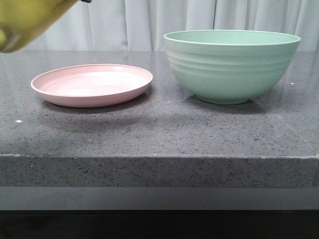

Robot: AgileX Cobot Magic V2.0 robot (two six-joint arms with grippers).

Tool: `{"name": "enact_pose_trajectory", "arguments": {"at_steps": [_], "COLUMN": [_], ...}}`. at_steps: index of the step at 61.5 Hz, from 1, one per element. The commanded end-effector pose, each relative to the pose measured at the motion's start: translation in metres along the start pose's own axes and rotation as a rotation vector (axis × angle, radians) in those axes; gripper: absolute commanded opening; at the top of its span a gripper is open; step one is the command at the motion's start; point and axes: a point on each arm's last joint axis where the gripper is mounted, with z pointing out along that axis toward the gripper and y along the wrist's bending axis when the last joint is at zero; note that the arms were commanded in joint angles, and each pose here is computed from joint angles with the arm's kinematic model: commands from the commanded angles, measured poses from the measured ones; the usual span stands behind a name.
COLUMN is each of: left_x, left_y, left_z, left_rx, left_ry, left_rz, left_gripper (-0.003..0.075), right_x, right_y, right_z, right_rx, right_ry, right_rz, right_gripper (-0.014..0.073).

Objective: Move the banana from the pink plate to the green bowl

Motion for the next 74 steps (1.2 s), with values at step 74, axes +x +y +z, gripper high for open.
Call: {"name": "enact_pose_trajectory", "arguments": {"at_steps": [74], "left_x": [-0.014], "left_y": [-0.003], "left_z": [-0.006], "left_rx": [-0.002], "left_ry": [-0.096], "left_rz": [-0.014], "left_gripper": [0.0189], "right_x": [-0.053], "right_y": [0.057], "right_z": [0.036], "right_rx": [-0.344], "right_ry": [0.236], "right_rz": [-0.206], "right_gripper": [0.0592]}}
